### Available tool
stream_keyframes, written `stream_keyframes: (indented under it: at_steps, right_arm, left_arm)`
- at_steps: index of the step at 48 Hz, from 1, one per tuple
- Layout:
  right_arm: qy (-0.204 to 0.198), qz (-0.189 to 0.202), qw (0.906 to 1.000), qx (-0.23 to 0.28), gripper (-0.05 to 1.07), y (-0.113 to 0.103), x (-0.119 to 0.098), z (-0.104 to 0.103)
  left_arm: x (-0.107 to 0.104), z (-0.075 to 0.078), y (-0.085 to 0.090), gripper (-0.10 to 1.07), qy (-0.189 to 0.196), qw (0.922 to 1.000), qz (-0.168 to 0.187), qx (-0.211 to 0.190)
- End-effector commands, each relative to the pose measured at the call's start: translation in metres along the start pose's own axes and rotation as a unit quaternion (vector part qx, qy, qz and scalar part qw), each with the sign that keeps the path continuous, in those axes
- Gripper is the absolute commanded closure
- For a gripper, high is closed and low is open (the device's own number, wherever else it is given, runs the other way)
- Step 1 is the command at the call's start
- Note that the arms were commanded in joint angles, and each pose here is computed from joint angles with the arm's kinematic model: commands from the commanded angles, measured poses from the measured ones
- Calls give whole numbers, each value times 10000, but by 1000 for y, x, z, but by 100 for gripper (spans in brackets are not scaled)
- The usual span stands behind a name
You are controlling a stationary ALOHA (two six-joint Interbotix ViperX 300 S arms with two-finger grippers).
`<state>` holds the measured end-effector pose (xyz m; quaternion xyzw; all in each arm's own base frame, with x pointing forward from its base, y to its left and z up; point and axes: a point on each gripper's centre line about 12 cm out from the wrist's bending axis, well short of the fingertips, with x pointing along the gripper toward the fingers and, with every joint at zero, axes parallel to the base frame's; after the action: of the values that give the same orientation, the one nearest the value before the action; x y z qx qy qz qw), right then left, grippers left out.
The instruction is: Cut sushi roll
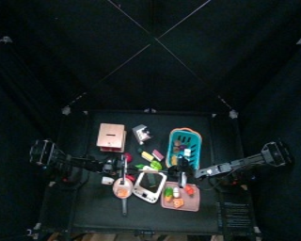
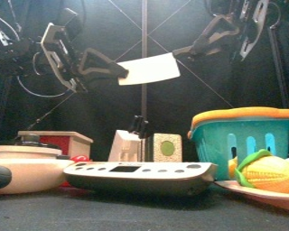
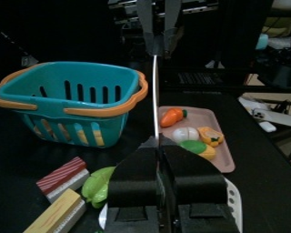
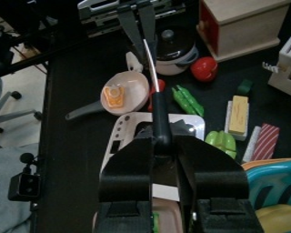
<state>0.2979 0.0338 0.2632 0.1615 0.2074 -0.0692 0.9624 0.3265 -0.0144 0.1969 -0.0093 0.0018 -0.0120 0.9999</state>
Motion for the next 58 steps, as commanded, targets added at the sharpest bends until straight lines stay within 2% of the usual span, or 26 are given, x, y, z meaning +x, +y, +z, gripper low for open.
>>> stream_keyframes:
  at_steps: [1, 7, 14, 20, 24, 29, 34, 38, 42, 51, 58]
  right_arm:
    - [-41, 95, 9997, 211, 54, 3, -2, 6]
    - [-30, 244, 9987, 452, 46, 7, -6, 7]
    - [-103, 606, 9926, 1048, 28, 15, -19, 17]
    - [-247, 840, 9811, 1726, 12, 20, -33, 34]
    - [-296, 879, 9699, 2251, 3, 21, -41, 45]
    - [-237, 582, 9586, 2778, -1, 14, -45, 50]
    - [-53, 2, 9498, 3128, -1, 6, -48, 50]
    - [127, -398, 9497, 3103, -1, 3, -52, 51]
    - [382, -618, 9511, 3003, -1, 6, -58, 56]
    - [1010, -872, 9531, 2715, -1, 7, -68, 76]
    - [1468, -1110, 9449, 2707, -1, -11, -56, 77]
  left_arm:
    - [0, 15, -1, 68, -299, 9996, -4, -11]
    - [-1, 12, 0, 68, -260, 9997, 2, -22]
    - [-4, 8, 0, 68, -191, 9998, -3, -15]
    - [-7, 4, 0, 68, -122, 9999, 16, -35]
    - [-8, 3, 1, 68, -92, 9999, 53, -63]
    - [-9, 1, 2, 68, -61, 9999, 84, -78]
    - [-10, 1, 2, 68, -53, 9999, 90, -83]
    - [-9, 0, 2, 68, -22, 9999, 84, -78]
    - [-9, -1, 2, 68, -7, 9999, 83, -78]
    - [-9, -1, 2, 68, -7, 9999, 83, -70]
    - [-9, -1, 1, 68, 9, 10000, 56, -61]
